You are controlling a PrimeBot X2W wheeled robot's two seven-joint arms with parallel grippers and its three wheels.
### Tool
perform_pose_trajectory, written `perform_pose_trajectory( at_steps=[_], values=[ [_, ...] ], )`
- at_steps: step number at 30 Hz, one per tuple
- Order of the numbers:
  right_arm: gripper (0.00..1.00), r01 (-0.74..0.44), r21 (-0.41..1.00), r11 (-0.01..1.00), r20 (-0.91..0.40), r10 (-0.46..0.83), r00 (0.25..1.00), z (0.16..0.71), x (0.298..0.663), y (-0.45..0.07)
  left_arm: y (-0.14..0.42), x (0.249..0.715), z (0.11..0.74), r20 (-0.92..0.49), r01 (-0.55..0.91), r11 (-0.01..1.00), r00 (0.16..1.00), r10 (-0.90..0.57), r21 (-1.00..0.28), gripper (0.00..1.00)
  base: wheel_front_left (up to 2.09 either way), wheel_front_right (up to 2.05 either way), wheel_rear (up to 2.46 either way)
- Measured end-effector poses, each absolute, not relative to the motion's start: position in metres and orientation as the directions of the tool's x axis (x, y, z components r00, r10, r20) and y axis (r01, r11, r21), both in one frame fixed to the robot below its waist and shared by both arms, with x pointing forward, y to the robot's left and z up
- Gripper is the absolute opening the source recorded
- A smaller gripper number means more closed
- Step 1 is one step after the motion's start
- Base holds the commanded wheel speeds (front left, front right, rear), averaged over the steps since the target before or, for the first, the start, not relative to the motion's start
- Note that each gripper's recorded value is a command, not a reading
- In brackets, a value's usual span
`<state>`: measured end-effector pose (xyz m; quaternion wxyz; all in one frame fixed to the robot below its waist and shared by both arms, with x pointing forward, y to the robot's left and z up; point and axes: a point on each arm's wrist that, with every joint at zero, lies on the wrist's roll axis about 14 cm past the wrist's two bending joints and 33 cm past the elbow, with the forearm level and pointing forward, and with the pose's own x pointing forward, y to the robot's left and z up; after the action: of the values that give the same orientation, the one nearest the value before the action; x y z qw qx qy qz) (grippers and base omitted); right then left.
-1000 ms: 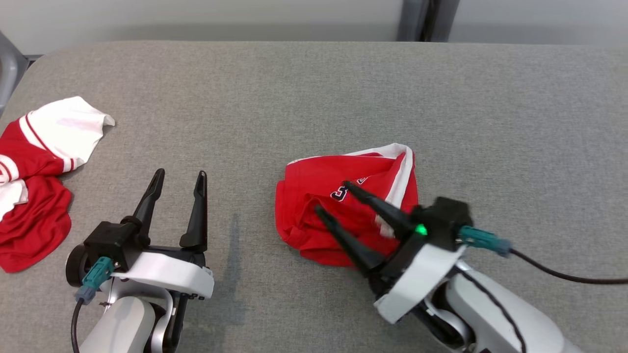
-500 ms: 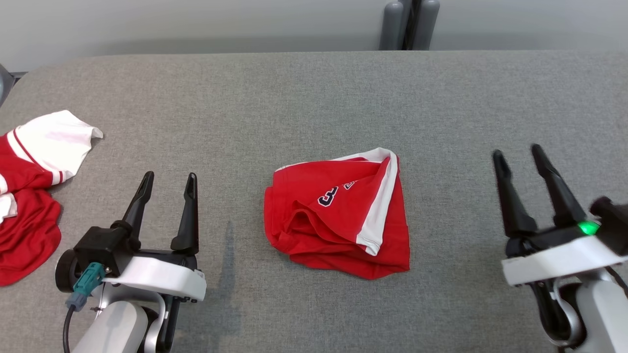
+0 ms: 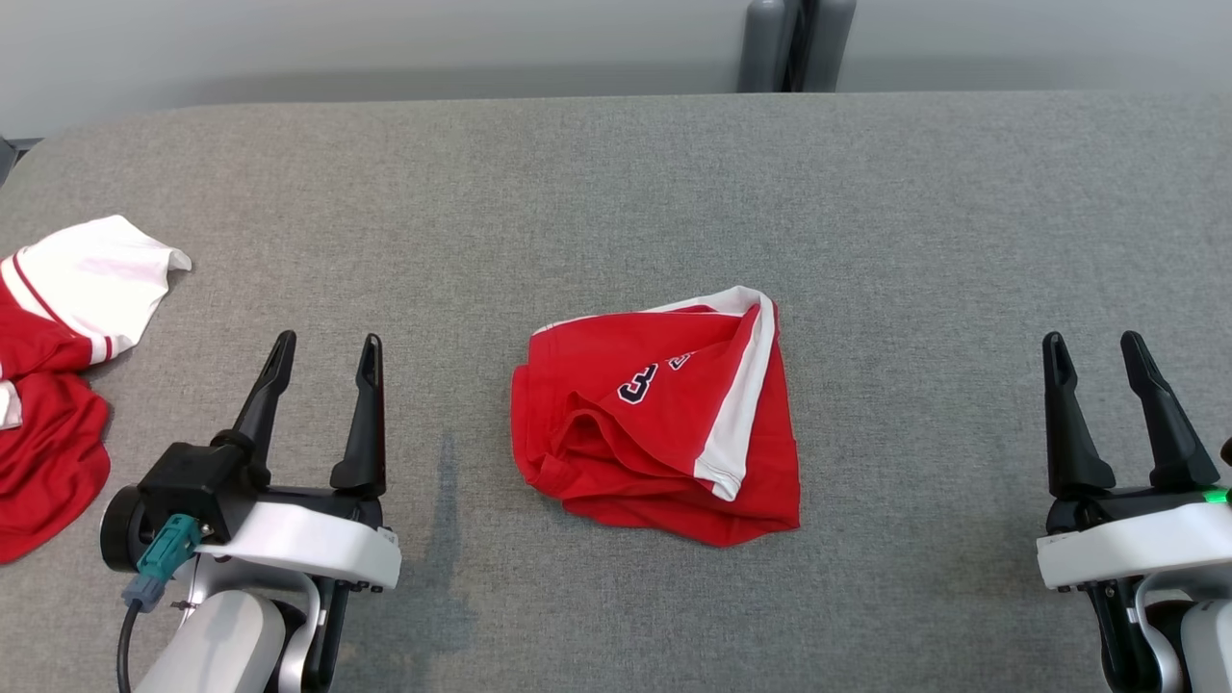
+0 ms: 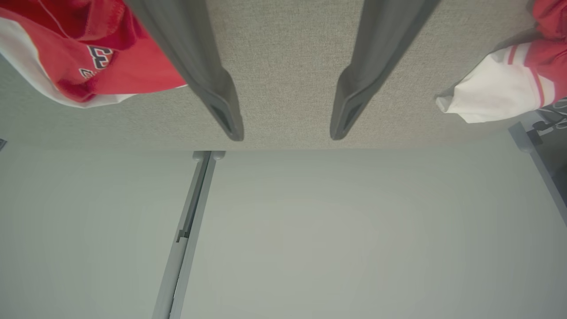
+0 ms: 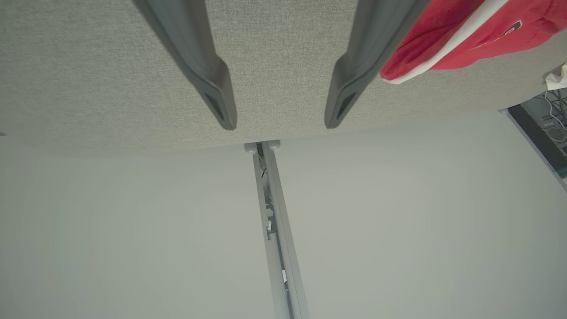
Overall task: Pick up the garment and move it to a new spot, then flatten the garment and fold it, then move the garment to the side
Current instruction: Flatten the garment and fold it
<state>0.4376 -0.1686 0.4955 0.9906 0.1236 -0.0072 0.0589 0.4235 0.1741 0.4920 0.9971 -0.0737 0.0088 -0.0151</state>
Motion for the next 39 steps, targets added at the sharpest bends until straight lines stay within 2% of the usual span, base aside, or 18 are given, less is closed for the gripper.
perform_pose_trajectory(
  at_steps=[8, 9, 10, 16, 22, 33, 39],
  values=[
    [1.0, -0.123, 0.243, 0.962, 0.009, 0.125, 0.992, 0.491, 0.438, -0.165, 0.176, 0.422, 0.492, -0.02, 0.025, 0.99, 0.999, -0.028, -0.14, 1.0, 0.0, 0.0, 0.0],
    [0.94, -0.125, 0.243, 0.962, 0.004, 0.127, 0.992, 0.49, 0.439, -0.164, 0.176, 0.422, 0.492, -0.02, 0.024, 0.99, 0.999, -0.027, -0.139, 1.0, 0.0, 0.0, 0.0],
    [0.0, -0.129, 0.238, 0.963, -0.012, 0.136, 0.991, 0.487, 0.439, -0.163, 0.177, 0.422, 0.491, -0.021, 0.022, 0.99, 0.999, -0.025, -0.139, 1.0, 0.0, 0.0, 0.0],
    [0.0, -0.157, 0.223, 0.962, -0.063, 0.175, 0.983, 0.472, 0.441, -0.154, 0.179, 0.421, 0.489, -0.029, 0.014, 0.99, 0.999, -0.018, -0.137, 1.0, 0.0, 0.0, 0.0],
    [0.0, -0.261, 0.237, 0.936, -0.129, 0.297, 0.946, 0.453, 0.444, -0.115, 0.183, 0.419, 0.483, -0.045, 0.002, 0.99, 0.999, -0.008, -0.138, 1.0, 0.0, 0.0, 0.0],
    [0.0, -0.499, 0.308, 0.81, -0.248, 0.575, 0.78, 0.409, 0.434, -0.015, 0.189, 0.42, 0.476, -0.063, -0.025, 0.989, 0.998, 0.015, -0.149, 1.0, 0.0, 0.0, 0.0],
    [0.0, -0.594, 0.33, 0.734, -0.224, 0.672, 0.706, 0.411, 0.43, 0.021, 0.195, 0.416, 0.471, -0.076, -0.047, 0.988, 0.996, 0.036, -0.149, 1.0, 0.0, 0.0, 0.0]
  ],
)
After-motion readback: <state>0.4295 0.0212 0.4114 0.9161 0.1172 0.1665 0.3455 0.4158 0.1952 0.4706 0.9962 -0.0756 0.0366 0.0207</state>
